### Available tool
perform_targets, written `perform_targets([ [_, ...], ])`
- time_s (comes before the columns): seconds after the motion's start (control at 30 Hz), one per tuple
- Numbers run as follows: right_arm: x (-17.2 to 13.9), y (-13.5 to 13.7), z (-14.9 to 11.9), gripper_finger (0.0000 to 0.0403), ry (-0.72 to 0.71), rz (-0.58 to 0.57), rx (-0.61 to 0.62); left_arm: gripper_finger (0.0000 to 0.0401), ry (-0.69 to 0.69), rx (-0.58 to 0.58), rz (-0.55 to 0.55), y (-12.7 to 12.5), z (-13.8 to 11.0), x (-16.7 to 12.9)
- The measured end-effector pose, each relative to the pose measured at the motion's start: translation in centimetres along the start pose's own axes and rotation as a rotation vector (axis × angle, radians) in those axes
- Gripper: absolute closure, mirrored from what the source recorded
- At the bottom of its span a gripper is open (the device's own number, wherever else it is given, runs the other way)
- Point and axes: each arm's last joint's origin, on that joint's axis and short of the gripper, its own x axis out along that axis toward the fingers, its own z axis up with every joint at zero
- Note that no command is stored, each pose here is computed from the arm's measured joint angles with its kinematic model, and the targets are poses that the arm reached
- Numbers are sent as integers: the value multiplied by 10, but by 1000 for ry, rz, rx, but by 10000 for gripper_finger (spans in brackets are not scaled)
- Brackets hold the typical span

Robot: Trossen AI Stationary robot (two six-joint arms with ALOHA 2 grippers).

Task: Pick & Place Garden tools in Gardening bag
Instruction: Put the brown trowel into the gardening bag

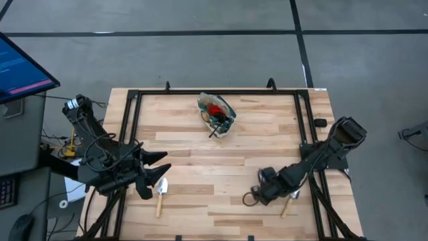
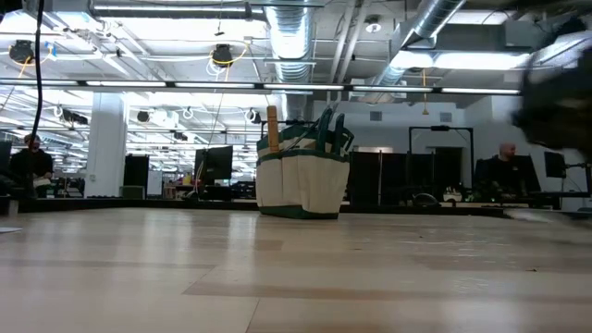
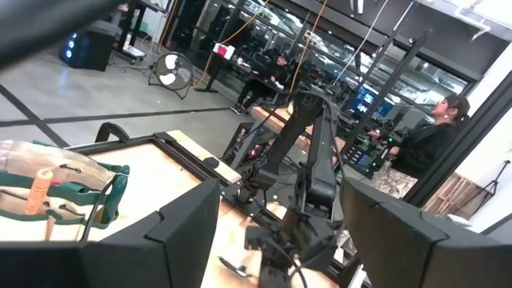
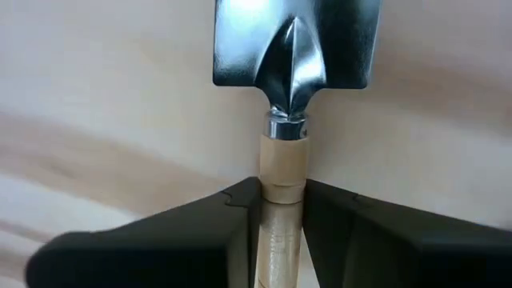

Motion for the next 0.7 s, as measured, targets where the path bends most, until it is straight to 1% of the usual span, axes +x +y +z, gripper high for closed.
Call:
perform_targets([
  [0.1, -14, 4, 9, 345, -100, 95, -7, 141, 0, 2, 0, 0, 0, 0],
  [0.17, -26, 6, 18, 345, -173, 159, -34, 141, 0, 2, 0, 0, 0, 0],
  [0.27, -48, 8, 38, 345, -293, 236, -67, 141, 0, 2, 0, 0, 0, 0],
  [0.33, -63, 8, 55, 345, -377, 271, -111, 141, -1, 1, 1, 0, 0, 0],
  [0.43, -86, 6, 84, 345, -503, 299, -181, 141, -12, -10, 14, 2, 2, 3],
  [0.53, -109, -1, 118, 345, -653, 285, -271, 141, -37, -36, 41, 5, 6, 8],
  [0.63, -133, -10, 154, 345, -772, 269, -384, 141, -72, -66, 77, 9, 12, 15],
  [0.7, -150, -18, 178, 345, -846, 290, -465, 141, -102, -80, 106, 13, 17, 21],
])
